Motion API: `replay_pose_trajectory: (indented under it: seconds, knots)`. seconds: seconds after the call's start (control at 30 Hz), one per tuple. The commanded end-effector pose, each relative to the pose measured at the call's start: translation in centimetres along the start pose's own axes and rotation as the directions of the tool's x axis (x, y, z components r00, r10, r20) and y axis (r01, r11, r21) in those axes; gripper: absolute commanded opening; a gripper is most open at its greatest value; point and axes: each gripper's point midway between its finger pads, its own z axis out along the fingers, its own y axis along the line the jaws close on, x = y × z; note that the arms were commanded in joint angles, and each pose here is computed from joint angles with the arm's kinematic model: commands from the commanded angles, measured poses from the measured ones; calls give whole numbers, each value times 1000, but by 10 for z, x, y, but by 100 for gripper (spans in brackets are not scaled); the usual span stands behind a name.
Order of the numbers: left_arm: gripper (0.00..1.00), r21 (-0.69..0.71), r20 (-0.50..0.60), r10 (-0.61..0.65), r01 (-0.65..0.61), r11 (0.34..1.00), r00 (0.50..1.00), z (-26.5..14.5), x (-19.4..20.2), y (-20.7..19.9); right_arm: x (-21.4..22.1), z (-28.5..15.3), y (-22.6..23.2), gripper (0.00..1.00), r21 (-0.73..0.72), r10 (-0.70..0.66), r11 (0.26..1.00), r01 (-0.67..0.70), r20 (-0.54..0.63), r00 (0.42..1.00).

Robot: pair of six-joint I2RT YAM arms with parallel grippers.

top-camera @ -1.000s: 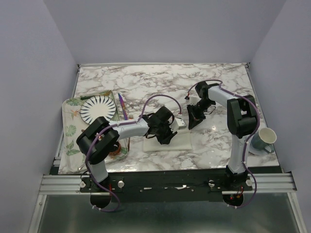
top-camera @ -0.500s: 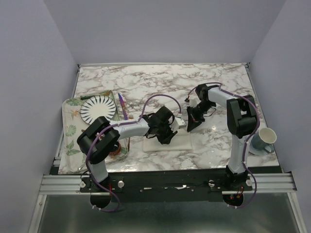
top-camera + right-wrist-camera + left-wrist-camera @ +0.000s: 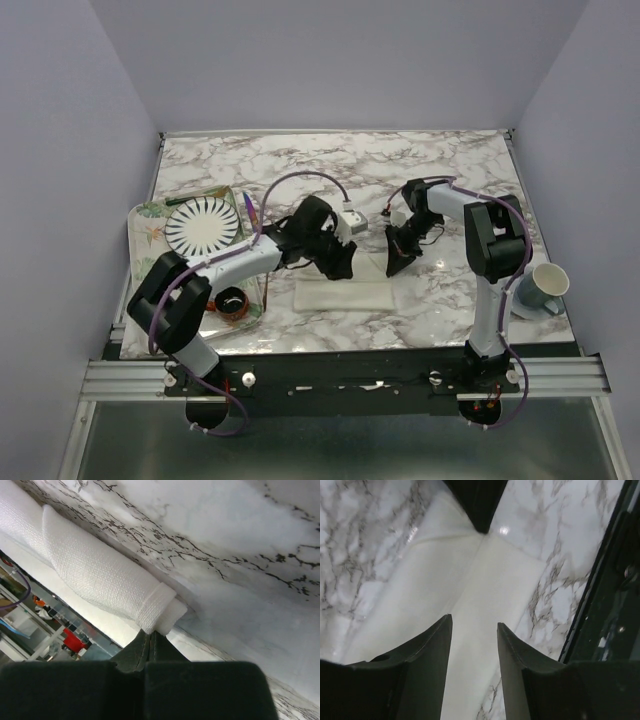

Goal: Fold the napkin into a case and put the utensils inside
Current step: Fold the lower triangle-folded napkin at the center of the board, then smooth out the 2/3-rectangle-folded napkin at the center of the board.

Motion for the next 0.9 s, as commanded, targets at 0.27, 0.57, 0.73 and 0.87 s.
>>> replay_pose_trajectory:
  seconds: [0.27,0.57,0.73,0.87]
  knots:
    - [53,405,285,-572,445,799,769,-34,-108,22,-21,7,-24,1,97,-8,995,6,23,1000]
    - [53,441,173,-730,611,658,662,7,-77,42,-19,8,-27,1,104,-13,994,11,19,1000]
    - [53,447,148,-761,643,622,632,21,-73,49,-18,11,-27,1,98,-7,995,5,14,1000]
    - [49,480,162,-765,628,613,624,21,-85,44,-14,13,-28,1,94,4,996,-5,9,1000]
